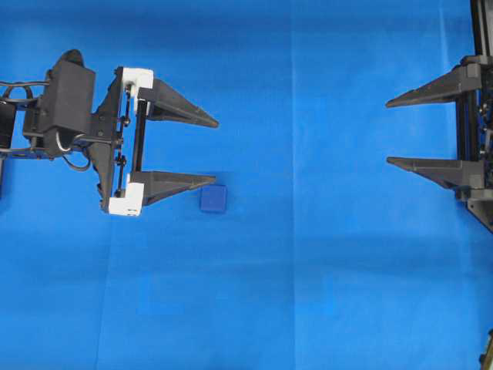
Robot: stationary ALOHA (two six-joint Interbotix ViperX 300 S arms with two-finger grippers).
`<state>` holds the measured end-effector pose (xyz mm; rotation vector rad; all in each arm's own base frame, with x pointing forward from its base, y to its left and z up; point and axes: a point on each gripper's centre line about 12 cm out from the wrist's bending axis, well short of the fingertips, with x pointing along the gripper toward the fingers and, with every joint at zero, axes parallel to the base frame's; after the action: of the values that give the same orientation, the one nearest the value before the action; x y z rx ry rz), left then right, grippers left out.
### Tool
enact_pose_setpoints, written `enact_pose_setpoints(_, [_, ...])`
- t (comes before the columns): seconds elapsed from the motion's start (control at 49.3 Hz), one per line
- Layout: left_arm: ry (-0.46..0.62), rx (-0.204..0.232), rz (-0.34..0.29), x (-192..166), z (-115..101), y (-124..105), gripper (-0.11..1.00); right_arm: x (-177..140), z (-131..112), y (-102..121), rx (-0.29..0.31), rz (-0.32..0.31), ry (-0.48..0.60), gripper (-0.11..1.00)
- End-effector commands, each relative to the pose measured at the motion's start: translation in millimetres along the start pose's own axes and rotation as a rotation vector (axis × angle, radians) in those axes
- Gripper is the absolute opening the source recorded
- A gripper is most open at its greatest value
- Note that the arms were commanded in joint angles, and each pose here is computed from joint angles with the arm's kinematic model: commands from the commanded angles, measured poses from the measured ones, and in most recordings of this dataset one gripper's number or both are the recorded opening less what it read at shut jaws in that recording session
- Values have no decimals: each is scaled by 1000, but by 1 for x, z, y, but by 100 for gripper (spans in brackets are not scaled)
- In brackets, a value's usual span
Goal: Handover the blue block to the right arm after grasping it with the left arm, then place it in the designated position.
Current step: 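Move the left gripper toward the blue cube and lower around it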
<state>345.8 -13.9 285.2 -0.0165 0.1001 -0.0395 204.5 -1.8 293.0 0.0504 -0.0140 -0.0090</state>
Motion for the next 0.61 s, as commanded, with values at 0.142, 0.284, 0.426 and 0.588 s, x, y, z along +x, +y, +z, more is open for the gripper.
enact_pose_setpoints(0.142, [170, -3, -2, 11, 18, -2, 93, 3, 11, 0, 3, 1, -26, 96])
enact_pose_setpoints(0.284, [324, -20, 0, 16, 23, -4, 93, 3, 11, 0, 5, 1, -26, 96])
enact_pose_setpoints(0.426, [469, -63, 15, 19, 27, -4, 93, 3, 11, 0, 3, 0, -28, 96])
enact_pose_setpoints(0.588, [594, -70, 15, 25, 28, -9, 93, 3, 10, 0, 5, -1, -25, 96])
